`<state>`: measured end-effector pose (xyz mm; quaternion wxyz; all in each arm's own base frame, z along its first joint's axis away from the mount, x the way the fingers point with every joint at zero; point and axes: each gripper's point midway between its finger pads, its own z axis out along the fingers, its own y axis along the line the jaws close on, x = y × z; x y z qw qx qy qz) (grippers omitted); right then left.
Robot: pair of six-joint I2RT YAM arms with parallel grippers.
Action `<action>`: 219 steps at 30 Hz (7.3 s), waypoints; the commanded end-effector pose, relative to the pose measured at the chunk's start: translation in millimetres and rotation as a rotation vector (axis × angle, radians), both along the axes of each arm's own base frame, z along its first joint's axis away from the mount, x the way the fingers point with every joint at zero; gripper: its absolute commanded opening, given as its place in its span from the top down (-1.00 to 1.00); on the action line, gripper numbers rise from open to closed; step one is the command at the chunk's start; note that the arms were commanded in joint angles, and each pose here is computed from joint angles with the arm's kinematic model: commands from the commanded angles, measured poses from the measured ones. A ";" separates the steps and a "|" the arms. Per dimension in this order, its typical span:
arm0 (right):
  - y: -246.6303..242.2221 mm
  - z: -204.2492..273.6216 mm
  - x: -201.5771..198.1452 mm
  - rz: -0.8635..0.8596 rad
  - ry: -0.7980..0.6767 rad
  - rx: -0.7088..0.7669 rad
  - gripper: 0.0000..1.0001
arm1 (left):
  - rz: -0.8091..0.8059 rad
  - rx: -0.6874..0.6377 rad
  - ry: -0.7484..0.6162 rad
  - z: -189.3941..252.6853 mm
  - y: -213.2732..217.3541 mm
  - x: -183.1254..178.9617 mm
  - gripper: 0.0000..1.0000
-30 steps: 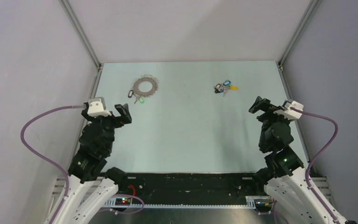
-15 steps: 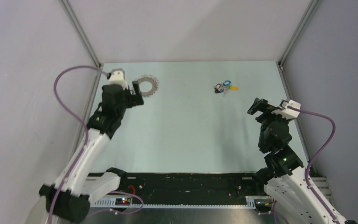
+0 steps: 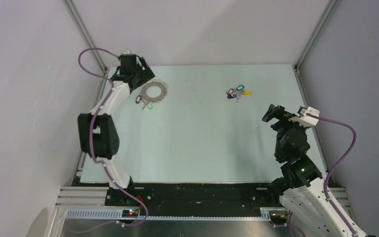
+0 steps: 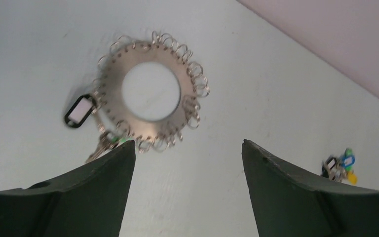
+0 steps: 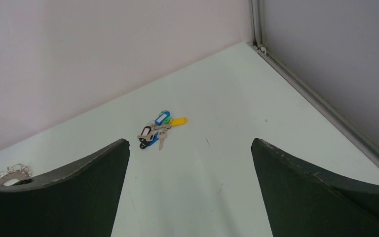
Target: Remove the keys from the keyring
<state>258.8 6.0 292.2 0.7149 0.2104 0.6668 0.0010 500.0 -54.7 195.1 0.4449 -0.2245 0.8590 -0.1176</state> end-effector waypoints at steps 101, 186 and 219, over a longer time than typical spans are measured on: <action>124.9 -11.1 -15.7 0.783 0.006 -0.096 -0.74 | -1.016 0.087 -0.181 57.4 -254.9 -262.6 1.00; 305.4 154.6 -8.2 1.017 -0.770 -0.802 1.00 | -0.590 -0.206 -0.772 207.8 -129.0 -267.4 -0.73; 266.0 228.3 -81.6 1.294 -1.002 -0.583 1.00 | -1.011 -0.131 -1.147 198.2 -230.0 -285.4 -0.40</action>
